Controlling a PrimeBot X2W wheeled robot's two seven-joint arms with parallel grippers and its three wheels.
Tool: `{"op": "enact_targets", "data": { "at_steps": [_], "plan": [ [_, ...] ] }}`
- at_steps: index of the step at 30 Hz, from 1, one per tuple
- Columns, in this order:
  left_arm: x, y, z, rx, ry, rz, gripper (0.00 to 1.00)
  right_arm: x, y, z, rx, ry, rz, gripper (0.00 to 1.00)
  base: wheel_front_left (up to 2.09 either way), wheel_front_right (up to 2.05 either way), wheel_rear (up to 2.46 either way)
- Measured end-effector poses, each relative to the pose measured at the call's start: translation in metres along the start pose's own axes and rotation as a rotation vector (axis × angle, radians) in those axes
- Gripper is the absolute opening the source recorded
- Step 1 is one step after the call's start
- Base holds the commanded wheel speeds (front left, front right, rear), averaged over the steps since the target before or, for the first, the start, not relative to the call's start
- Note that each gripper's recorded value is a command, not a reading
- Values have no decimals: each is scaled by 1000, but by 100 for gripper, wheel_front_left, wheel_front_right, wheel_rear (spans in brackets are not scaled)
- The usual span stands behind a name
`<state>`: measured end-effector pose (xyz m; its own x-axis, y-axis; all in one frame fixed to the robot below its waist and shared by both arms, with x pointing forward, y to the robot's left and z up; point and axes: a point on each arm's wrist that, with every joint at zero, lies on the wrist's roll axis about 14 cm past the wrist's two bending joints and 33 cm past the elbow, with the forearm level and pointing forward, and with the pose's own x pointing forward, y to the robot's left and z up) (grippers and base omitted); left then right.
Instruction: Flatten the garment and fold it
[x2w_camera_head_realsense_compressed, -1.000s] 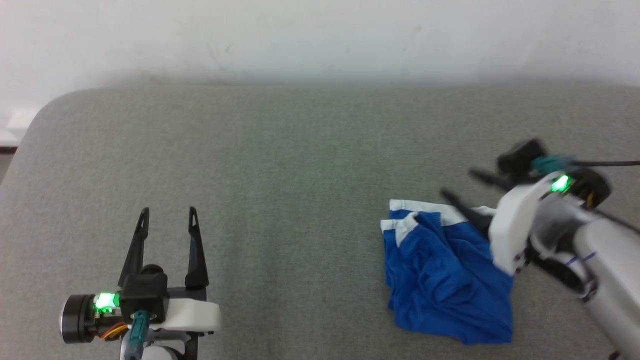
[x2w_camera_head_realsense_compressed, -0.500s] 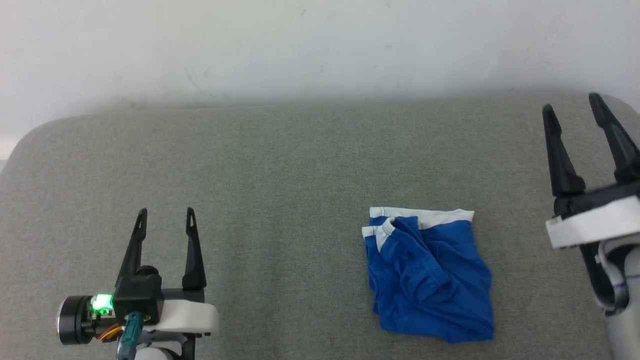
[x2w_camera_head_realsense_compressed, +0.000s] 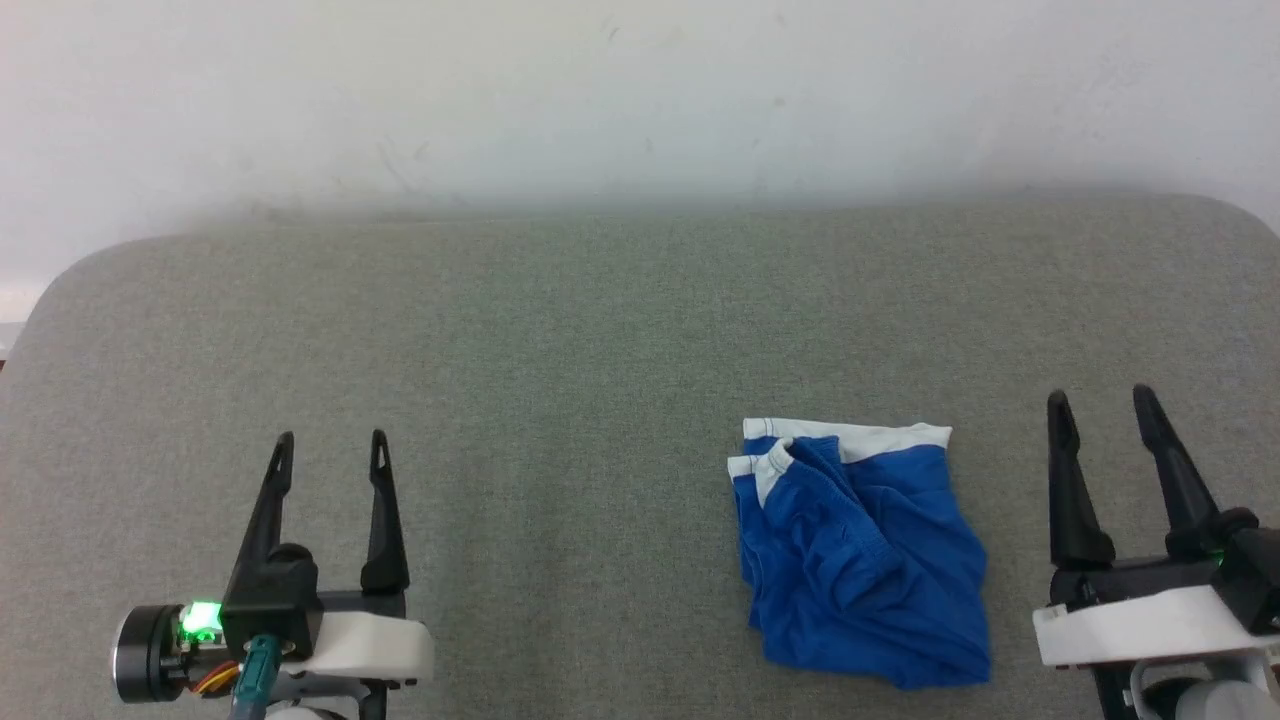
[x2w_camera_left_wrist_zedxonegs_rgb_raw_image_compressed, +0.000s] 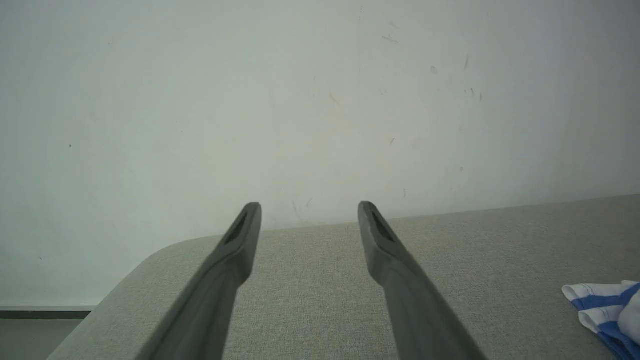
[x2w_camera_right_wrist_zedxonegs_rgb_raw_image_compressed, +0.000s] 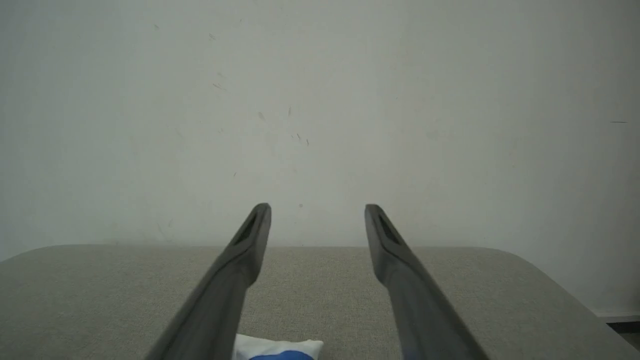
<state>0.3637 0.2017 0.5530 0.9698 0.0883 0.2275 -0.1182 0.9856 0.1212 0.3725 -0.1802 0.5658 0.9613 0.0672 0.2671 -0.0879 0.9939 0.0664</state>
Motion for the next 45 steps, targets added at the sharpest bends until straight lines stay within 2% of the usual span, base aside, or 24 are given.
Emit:
{"op": "enact_targets", "data": {
  "at_steps": [5, 11, 13, 15, 17, 22, 24, 27, 29, 36, 41, 45],
  "plan": [
    [-1, 3, 1, 1, -2, 11, 100, 0, -4, 4, -11, -12, -13, 100, 0, 0, 0],
    [2, 3, 1, -1, -5, 6, 100, 42, -8, 66, -100, -207, 26, 100, 0, 0, 0],
    [3, 2, -1, 0, -1, 4, 100, 58, -11, 74, -115, -190, 35, 100, 0, 0, 0],
    [4, 1, -3, 0, 6, 1, 100, 75, -11, 68, -137, -95, 62, 100, 0, 0, 0],
    [4, 1, -6, 3, 15, 0, 100, 86, -7, 48, -182, 68, 112, 100, 0, 0, 0],
    [5, 0, -14, 1, 39, 3, 100, 86, -7, -10, -227, 478, 207, 100, 0, 0, 0],
    [5, 0, -17, -3, 47, 2, 100, 75, -13, -36, -256, 653, 231, 100, 0, 0, 0],
    [8, 0, -20, -6, 54, 9, 100, 41, -9, -81, -236, 949, 305, 100, 0, 0, 0],
    [10, 1, -22, -3, 57, 12, 100, 21, -2, -99, -207, 1081, 352, 100, 0, 0, 0],
    [21, -1, -29, -7, 68, 13, 100, -13, 4, -149, -137, 1322, 400, 100, 0, 0, 0],
    [25, 0, -38, -4, 89, 22, 100, -30, 15, -188, -94, 1395, 408, 100, 0, 0, 0],
    [23, 5, -42, 2, 105, 37, 100, -32, 21, -198, -112, 1390, 443, 100, 0, 0, 0]
  ]
}}
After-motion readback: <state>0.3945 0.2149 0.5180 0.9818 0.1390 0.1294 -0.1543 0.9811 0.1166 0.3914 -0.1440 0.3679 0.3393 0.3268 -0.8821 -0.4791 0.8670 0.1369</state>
